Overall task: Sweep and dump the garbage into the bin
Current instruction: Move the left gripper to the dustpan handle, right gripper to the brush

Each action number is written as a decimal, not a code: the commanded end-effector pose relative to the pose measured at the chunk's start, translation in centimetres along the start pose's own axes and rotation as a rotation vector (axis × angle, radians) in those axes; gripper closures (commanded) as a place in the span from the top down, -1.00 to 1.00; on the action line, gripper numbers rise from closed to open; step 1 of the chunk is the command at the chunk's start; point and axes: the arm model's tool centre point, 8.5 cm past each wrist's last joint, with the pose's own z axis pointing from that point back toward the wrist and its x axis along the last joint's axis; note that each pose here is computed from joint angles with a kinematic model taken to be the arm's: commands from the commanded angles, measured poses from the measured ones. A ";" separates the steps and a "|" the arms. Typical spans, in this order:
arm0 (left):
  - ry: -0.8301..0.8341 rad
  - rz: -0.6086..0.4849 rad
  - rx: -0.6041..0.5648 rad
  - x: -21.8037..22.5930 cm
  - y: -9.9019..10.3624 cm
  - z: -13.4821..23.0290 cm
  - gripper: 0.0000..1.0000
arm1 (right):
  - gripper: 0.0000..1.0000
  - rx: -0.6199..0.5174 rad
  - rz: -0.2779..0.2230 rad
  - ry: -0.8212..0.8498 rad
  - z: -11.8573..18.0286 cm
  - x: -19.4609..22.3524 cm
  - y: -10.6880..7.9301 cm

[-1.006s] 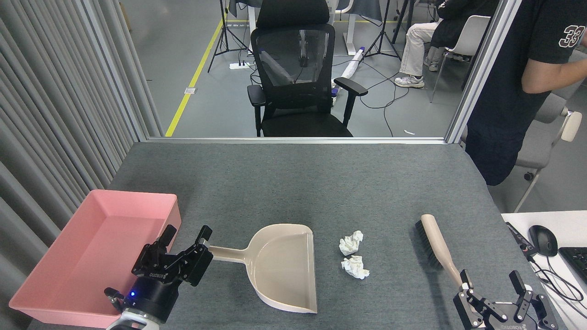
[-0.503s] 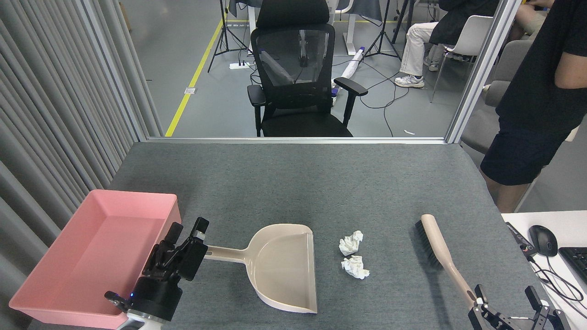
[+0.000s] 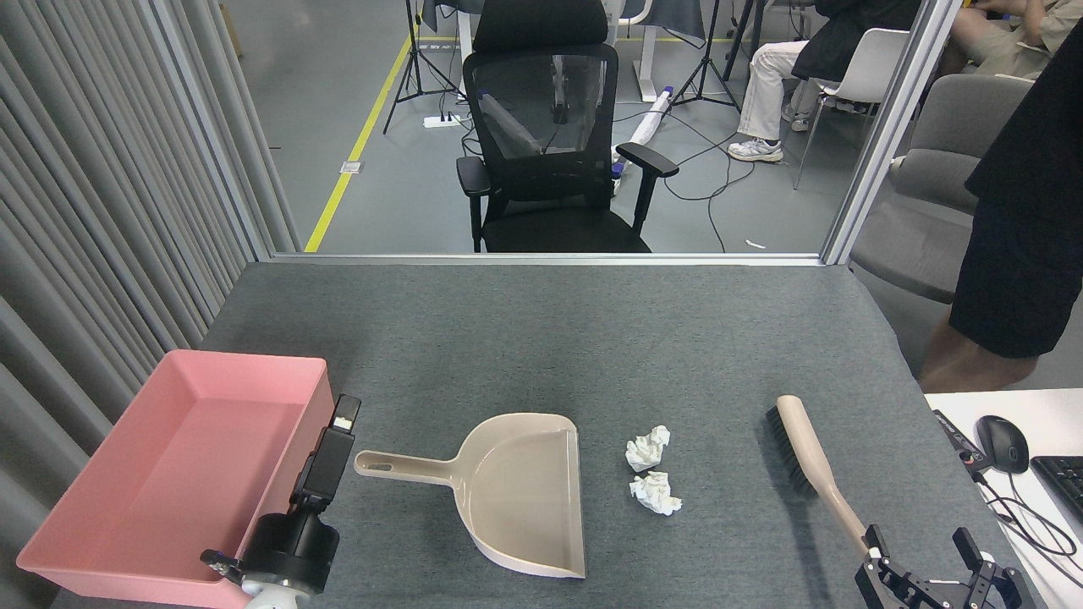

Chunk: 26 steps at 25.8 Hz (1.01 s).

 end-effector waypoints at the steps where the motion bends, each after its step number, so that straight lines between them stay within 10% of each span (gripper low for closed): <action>1: 0.000 0.011 -0.015 0.0 -0.8 0.1 0.98 | 0.99 -0.006 -0.007 -0.009 -0.7 0.3 0.0; 26: 0.108 0.033 -0.064 -3.7 -2.7 1.7 0.98 | 0.99 0.069 -0.047 -0.086 -1.6 4.0 3.0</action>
